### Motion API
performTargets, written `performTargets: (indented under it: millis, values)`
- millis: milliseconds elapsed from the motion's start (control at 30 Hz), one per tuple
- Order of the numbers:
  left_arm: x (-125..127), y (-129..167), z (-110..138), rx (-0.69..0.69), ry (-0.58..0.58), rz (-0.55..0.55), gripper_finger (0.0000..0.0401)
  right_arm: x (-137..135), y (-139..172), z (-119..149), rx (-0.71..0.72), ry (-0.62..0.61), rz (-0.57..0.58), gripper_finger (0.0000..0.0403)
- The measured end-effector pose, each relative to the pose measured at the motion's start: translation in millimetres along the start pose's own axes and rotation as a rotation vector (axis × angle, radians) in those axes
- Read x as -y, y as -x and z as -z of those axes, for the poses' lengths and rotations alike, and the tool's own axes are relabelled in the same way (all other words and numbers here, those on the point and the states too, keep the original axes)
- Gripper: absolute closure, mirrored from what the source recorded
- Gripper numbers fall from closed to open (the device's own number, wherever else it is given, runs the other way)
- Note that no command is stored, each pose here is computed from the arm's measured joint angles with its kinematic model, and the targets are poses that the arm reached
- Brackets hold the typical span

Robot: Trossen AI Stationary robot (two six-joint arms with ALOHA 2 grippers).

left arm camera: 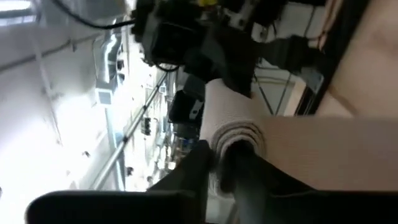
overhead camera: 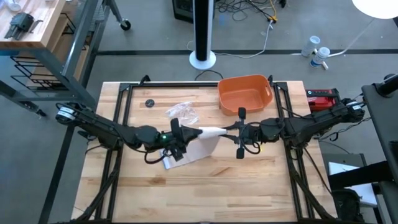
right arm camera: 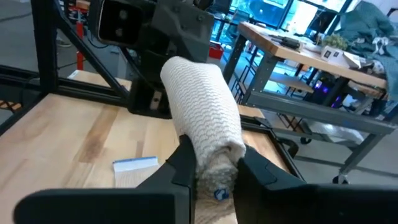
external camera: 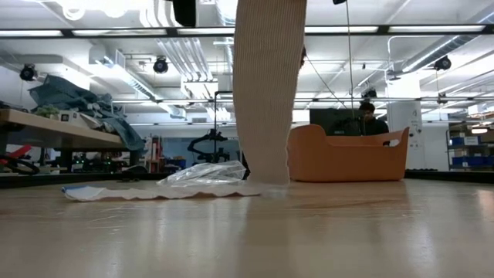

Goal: Roll bandage
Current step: Roll the brown bandage

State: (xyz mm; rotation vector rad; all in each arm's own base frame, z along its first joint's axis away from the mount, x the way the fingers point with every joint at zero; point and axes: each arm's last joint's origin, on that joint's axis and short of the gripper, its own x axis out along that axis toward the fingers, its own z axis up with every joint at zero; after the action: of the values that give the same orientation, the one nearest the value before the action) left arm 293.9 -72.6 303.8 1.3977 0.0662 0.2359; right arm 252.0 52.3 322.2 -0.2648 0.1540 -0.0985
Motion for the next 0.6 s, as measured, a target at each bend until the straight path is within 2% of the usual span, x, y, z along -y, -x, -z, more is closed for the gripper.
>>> performTargets:
  millis: [133,300,600]
  values:
    - [-3,0,1,-0.041,0.134,-0.037,0.0312,1,0,-1,0.008,0.015,0.011,0.0349]
    - [-4,1,5,-0.164,0.303,-0.075,0.0279,1,0,0,-0.003,0.077,0.04,0.0349]
    - [-3,1,9,-0.265,0.456,-0.108,0.0256,-10,6,0,-0.065,0.327,0.19,0.0349]
